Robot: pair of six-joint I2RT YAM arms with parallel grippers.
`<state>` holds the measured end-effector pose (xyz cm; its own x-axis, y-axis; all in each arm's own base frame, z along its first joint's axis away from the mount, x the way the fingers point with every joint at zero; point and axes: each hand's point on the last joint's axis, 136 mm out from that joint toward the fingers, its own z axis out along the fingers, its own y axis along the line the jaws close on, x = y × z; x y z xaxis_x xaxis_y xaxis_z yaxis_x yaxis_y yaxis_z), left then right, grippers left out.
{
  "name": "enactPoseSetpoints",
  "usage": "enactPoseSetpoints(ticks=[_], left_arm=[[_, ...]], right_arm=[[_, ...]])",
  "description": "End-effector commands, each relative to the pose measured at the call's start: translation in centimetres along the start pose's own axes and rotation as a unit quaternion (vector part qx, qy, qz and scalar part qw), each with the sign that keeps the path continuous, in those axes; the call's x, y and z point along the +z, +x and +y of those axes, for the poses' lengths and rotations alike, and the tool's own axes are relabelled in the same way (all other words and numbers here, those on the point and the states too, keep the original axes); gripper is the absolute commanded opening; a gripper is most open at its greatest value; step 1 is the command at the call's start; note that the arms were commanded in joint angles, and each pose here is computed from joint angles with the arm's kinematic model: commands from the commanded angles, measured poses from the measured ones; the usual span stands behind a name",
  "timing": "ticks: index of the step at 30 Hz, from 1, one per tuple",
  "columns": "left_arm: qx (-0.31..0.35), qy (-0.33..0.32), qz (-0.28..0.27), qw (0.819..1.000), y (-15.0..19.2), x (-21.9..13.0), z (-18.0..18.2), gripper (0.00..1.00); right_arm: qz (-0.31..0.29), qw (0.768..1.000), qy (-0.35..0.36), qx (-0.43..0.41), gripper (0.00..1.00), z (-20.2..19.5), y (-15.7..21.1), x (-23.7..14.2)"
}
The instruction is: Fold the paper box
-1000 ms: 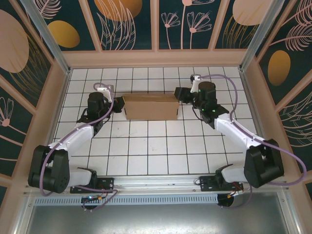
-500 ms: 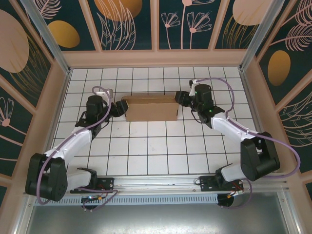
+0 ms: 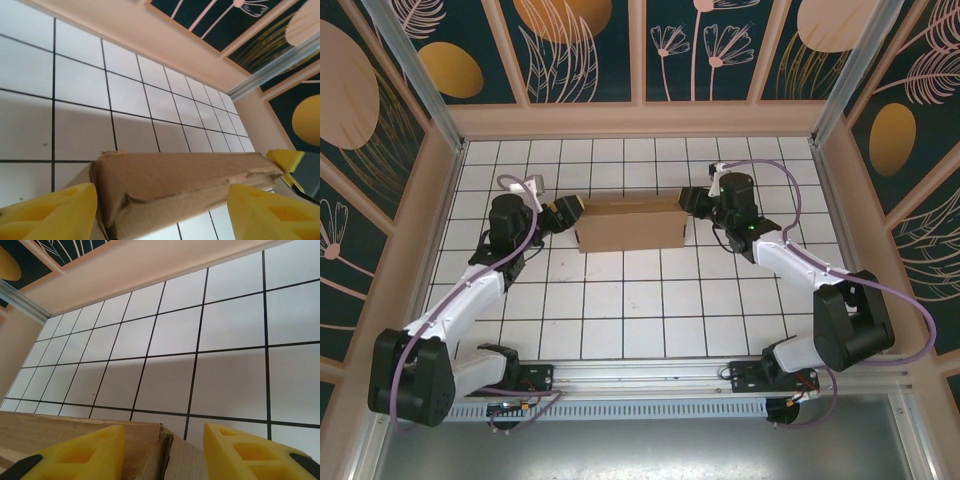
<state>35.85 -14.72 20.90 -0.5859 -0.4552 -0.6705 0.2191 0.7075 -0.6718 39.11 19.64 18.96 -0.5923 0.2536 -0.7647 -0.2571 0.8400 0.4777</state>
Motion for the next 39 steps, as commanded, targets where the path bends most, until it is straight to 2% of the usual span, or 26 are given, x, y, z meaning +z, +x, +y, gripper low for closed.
enactPoseSetpoints(ticks=[1, 6, 11, 20, 25, 29, 36, 39], left_arm=[[-0.031, -0.018, -0.031, 0.999, -1.9, 0.8, 0.7, 0.68], [-0.052, -0.030, -0.021, 0.998, -1.1, 2.5, 2.3, 0.65], [-0.086, -0.041, -0.010, 0.995, 1.9, 2.1, 4.5, 0.59], [-0.124, -0.100, 0.008, 0.987, 7.1, 0.8, 9.1, 0.59], [-0.125, -0.117, 0.023, 0.985, 8.2, 1.0, 10.3, 0.57], [-0.111, -0.098, 0.024, 0.989, 7.0, 1.5, 8.9, 0.58], [-0.070, -0.047, -0.029, 0.996, 1.4, 0.6, 4.1, 0.66], [-0.061, -0.035, -0.039, 0.997, -0.1, 0.2, 2.7, 0.67]], right_arm=[[0.001, 1.000, 0.022, -0.008, 0.45, -1.0, 0.7, -0.4], [0.004, 1.000, 0.023, -0.012, 0.45, -1.1, 1.1, -0.4], [0.004, 0.999, 0.033, -0.019, 0.45, -1.7, 2.3, -0.5], [0.035, 0.997, 0.064, -0.024, 0.45, -4.1, 8.4, 0.3], [0.032, 0.997, 0.064, -0.037, 0.46, -3.3, 6.5, 0.8], [0.029, 0.998, 0.035, -0.032, 0.48, -1.6, 4.8, 0.7], [-0.023, 0.998, -0.054, -0.006, 0.52, 2.1, -0.6, -2.4], [-0.032, 0.997, -0.069, 0.003, 0.57, 2.4, -2.0, -3.3]])
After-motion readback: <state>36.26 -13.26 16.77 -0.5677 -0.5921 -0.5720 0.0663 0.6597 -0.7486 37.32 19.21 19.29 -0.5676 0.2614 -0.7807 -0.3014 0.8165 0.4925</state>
